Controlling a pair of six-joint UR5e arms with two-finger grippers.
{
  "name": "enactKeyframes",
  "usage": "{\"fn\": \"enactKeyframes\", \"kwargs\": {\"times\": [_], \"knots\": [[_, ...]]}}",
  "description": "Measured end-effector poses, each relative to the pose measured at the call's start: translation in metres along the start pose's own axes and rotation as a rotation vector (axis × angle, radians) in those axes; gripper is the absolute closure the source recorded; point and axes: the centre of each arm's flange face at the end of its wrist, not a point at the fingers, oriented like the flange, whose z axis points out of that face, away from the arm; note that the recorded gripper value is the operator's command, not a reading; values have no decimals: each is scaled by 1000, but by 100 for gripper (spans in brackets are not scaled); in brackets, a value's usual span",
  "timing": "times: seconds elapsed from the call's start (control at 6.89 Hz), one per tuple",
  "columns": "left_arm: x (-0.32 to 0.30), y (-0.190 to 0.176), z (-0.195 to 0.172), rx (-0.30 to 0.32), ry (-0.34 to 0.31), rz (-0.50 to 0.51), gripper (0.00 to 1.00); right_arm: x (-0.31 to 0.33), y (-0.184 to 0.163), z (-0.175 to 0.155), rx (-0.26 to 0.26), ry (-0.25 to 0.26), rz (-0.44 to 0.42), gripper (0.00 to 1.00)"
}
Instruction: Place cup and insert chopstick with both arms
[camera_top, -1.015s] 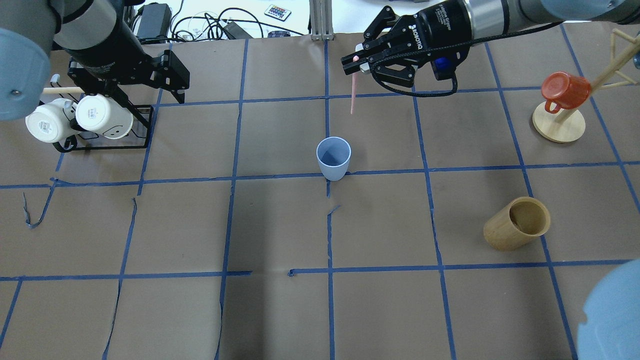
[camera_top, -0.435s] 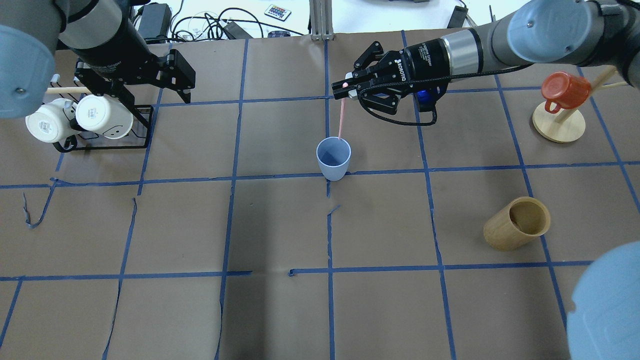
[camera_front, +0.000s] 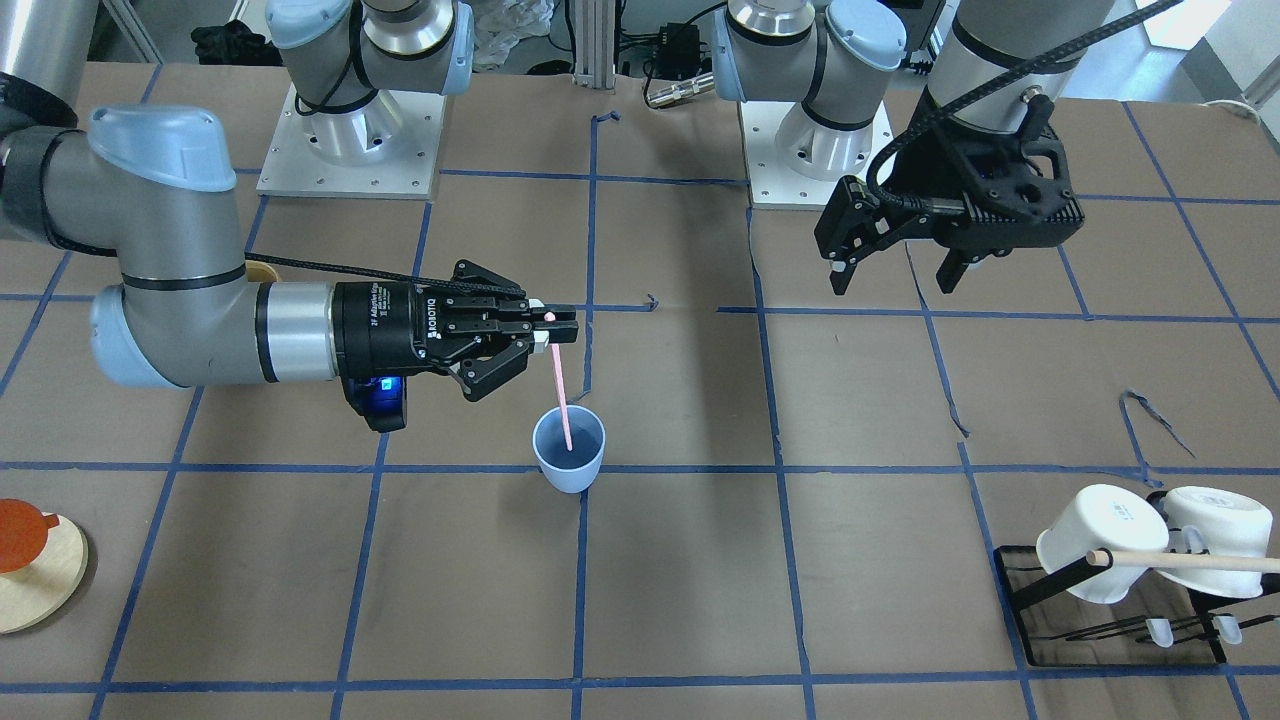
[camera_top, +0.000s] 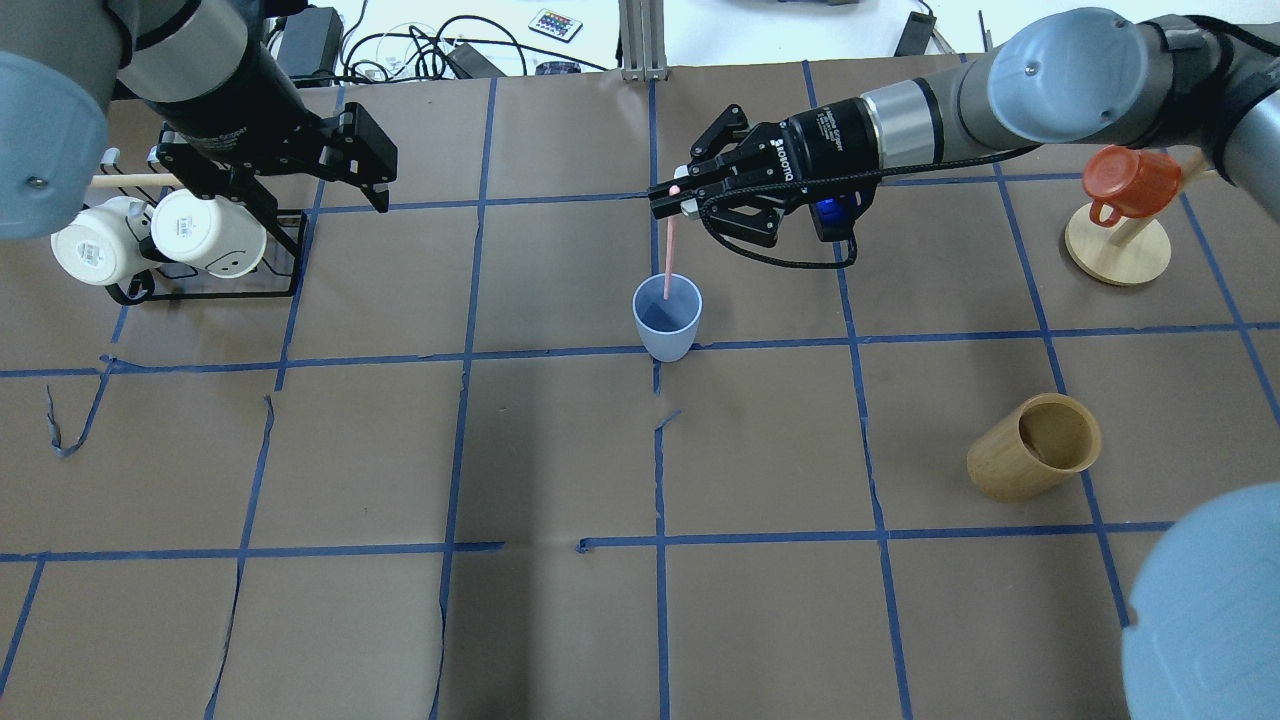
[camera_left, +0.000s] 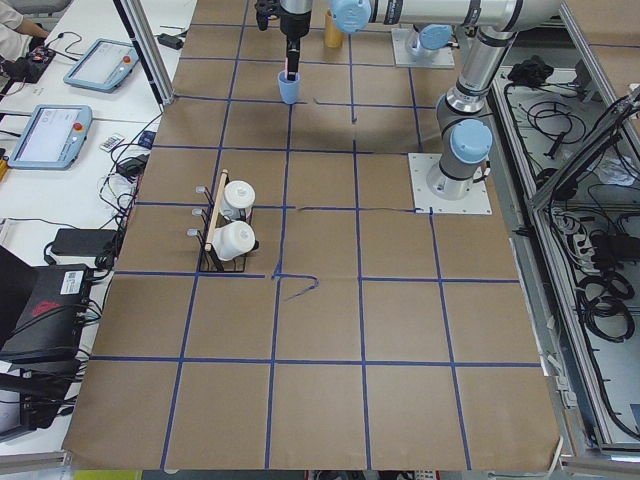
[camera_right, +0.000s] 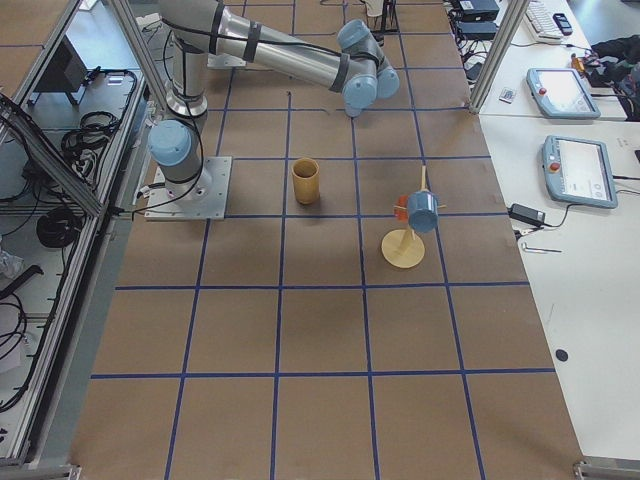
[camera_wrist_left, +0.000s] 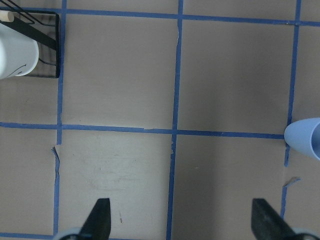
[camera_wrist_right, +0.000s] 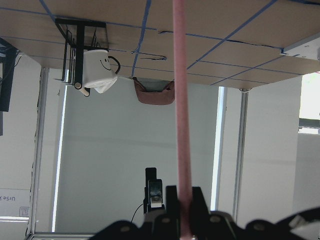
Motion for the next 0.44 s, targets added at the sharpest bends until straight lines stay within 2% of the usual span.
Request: {"fn": "enactKeyframes", "kwargs": {"times": [0.44], "knots": [[8,1,-1,1,0,16,0,1,13,-2,9,-1,27,1]]}}
